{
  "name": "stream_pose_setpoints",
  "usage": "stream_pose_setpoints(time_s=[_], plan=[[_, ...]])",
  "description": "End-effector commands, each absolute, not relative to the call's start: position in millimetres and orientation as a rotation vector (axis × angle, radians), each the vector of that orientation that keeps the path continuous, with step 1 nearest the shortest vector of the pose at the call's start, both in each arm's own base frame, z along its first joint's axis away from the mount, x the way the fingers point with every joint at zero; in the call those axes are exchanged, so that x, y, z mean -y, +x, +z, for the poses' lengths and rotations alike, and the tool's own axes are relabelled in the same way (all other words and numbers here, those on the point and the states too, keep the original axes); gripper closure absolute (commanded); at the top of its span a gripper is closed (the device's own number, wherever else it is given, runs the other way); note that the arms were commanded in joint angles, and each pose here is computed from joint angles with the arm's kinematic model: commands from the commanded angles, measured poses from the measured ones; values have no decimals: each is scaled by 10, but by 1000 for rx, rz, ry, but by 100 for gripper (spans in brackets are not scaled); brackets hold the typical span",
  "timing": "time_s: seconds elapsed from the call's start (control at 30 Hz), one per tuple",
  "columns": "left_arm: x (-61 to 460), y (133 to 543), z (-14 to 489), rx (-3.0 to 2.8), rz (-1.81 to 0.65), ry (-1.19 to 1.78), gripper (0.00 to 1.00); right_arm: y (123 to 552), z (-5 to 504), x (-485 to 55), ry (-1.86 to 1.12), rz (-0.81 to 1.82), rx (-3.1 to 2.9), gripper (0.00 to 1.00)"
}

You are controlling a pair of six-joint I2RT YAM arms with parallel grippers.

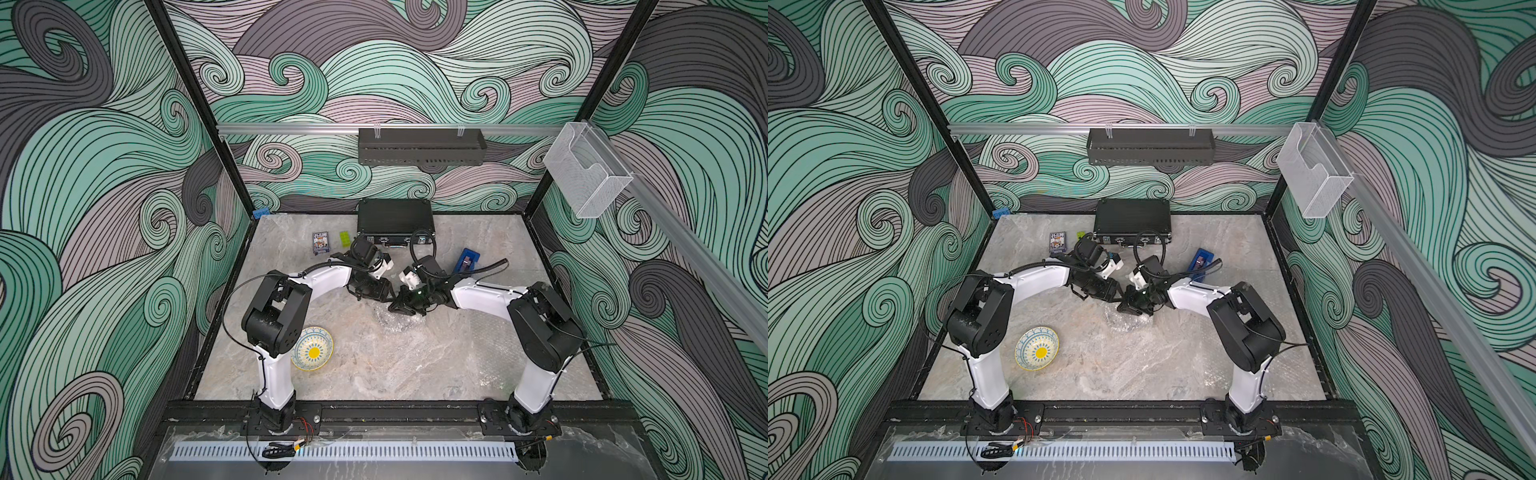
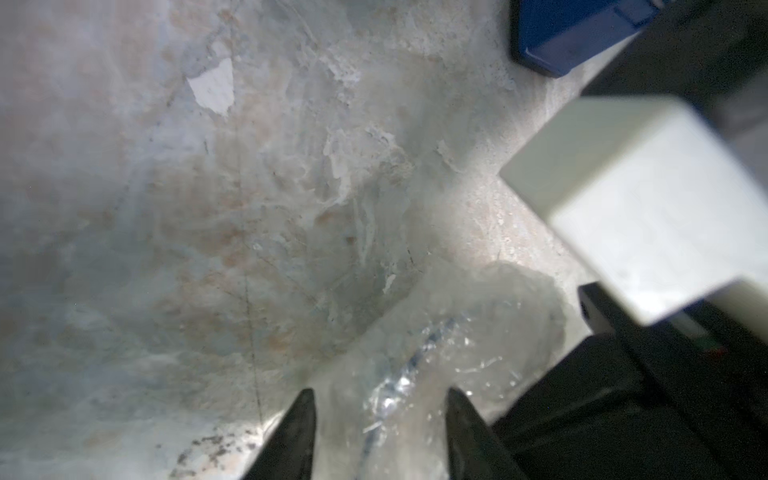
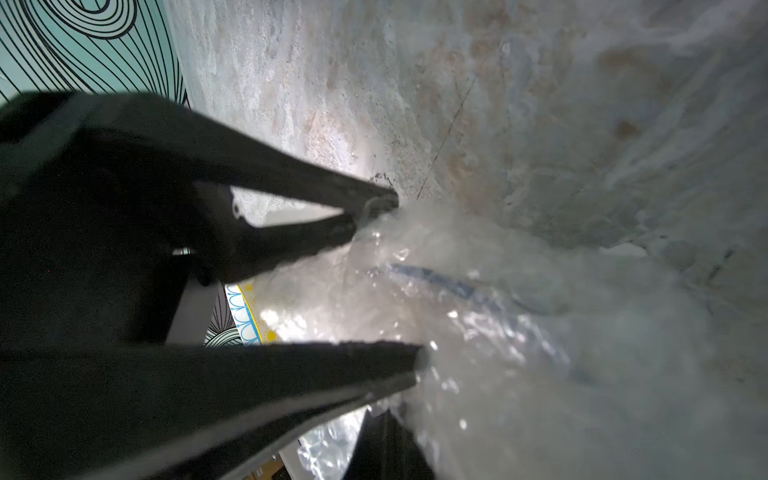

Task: Wrap bowls in bubble wrap
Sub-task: Stick the tape on the bubble wrap.

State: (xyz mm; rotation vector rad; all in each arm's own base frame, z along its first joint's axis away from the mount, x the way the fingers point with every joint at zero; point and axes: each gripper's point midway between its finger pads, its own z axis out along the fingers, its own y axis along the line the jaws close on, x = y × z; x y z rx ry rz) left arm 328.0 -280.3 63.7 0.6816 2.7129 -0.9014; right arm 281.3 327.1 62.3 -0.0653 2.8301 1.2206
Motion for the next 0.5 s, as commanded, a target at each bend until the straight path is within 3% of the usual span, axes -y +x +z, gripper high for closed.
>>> stream_pose_setpoints(time_s=[0.0, 0.47], plan=[[2924, 3128, 801, -2692, -1082, 706, 67, 2776, 567, -3200, -73, 1176, -2847, 100], [2988, 3019, 823, -2670, -1211, 704, 94, 2768, 587, -3188, -83, 1178, -2842, 100]])
